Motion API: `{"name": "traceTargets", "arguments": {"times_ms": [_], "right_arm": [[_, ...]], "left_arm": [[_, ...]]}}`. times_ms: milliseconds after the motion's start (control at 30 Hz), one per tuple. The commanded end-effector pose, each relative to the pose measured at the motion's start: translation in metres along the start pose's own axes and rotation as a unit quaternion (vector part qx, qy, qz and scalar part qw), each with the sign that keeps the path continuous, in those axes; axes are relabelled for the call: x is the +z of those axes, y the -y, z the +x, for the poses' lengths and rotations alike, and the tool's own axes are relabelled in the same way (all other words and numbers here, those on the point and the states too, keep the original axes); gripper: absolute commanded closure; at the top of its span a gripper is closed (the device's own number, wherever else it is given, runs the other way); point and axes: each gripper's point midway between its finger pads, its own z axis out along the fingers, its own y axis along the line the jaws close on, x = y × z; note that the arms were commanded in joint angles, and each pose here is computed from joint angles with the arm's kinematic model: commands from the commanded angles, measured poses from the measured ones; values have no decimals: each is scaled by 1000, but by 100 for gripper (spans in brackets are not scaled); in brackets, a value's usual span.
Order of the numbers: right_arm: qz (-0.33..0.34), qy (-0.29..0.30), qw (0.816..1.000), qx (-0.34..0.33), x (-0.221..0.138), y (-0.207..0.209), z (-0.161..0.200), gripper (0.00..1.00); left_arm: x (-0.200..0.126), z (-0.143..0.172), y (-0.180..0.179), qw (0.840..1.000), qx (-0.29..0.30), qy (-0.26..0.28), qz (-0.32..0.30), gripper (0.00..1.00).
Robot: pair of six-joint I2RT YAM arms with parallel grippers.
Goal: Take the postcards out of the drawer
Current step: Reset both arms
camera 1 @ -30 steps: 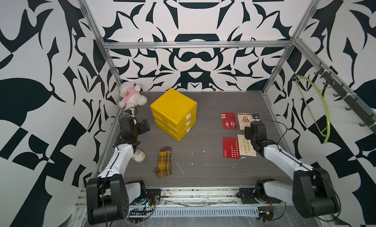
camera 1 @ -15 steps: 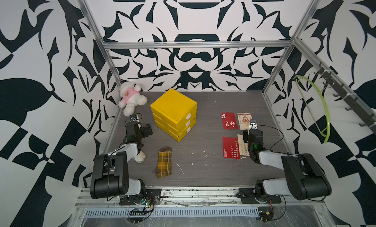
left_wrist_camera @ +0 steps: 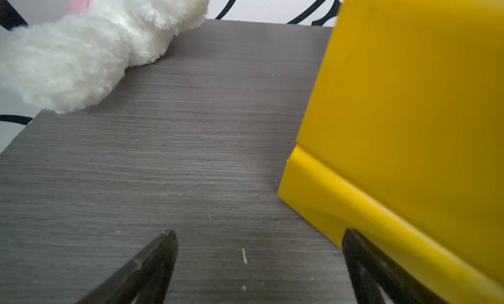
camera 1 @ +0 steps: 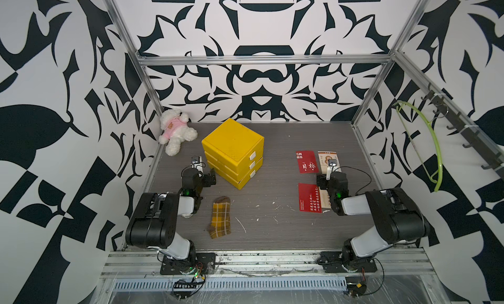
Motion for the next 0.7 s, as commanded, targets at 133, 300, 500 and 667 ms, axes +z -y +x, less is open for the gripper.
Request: {"name": "traceTargets", "arguments": {"times_ms": [133, 300, 500, 667], "right_arm": [[-13, 40, 999, 35, 4, 4, -32, 0], [-13, 41, 999, 34, 4, 4, -32, 0], [-13, 40, 999, 34, 5, 4, -32, 0], [-13, 40, 998, 36, 6, 4, -32, 0]], "left_arm": [[0, -20, -9, 999, 8, 40, -24, 1], [0, -20, -9, 999, 10, 39, -25, 1], [1, -20, -9, 999, 10, 39, -25, 1], [1, -20, -9, 999, 10, 37, -25, 1]]}}
